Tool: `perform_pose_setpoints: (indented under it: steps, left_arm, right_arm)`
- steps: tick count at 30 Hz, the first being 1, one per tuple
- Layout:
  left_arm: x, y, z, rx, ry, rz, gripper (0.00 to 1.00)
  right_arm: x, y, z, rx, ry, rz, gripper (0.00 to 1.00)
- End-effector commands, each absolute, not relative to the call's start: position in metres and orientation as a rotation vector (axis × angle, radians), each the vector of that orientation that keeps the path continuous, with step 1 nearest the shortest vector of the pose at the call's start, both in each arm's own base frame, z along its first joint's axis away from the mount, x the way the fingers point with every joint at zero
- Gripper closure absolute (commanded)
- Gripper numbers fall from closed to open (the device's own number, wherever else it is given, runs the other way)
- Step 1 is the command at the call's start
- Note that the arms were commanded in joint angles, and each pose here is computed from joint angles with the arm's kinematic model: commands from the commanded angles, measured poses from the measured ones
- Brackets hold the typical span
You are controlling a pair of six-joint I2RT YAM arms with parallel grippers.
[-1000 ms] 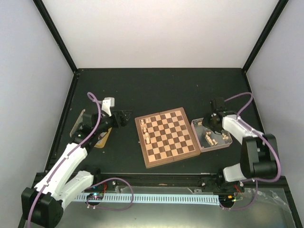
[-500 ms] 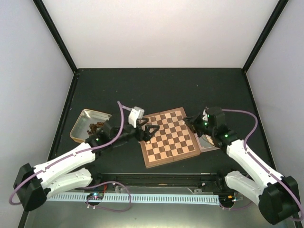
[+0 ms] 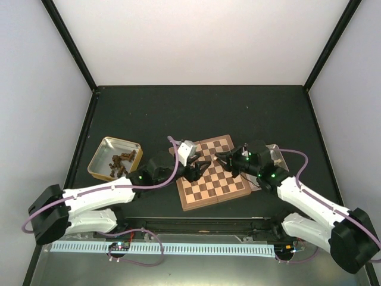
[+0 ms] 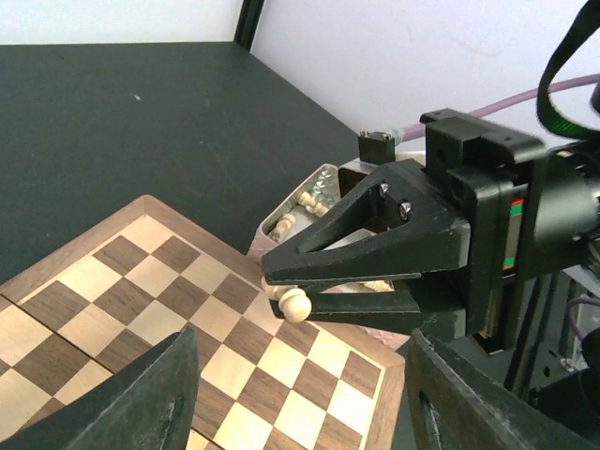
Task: Set up the chess pieces on the board
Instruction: Place the chess piece on the chessboard.
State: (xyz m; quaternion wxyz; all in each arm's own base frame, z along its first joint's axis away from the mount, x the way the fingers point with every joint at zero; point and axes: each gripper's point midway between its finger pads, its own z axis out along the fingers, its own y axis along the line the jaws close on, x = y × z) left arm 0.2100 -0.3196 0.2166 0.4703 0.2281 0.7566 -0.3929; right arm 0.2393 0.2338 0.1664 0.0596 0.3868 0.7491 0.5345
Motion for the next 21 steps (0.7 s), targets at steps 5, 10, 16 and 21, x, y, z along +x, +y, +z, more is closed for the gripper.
perform_pose_setpoints:
  steps: [5, 10, 16, 21]
  left_arm:
    - [0.226, -0.337, 0.216, 0.489, 1.840, -0.969, 0.50]
    - [0.232, -0.339, 0.209, 0.462, 1.872, -0.950, 0.58]
    - [0.236, -0.340, 0.209, 0.443, 1.873, -0.942, 0.67]
    - [0.238, -0.336, 0.214, 0.430, 1.854, -0.920, 0.70]
  right_arm:
    - [0.242, 0.268, 0.193, 1.179, 2.274, 1.816, 0.95]
    - [0.242, 0.275, 0.193, 1.171, 2.291, 1.849, 0.95]
    - [0.243, 0.278, 0.192, 1.156, 2.305, 1.861, 0.95]
    - [0.242, 0.278, 0.191, 1.150, 2.309, 1.857, 0.95]
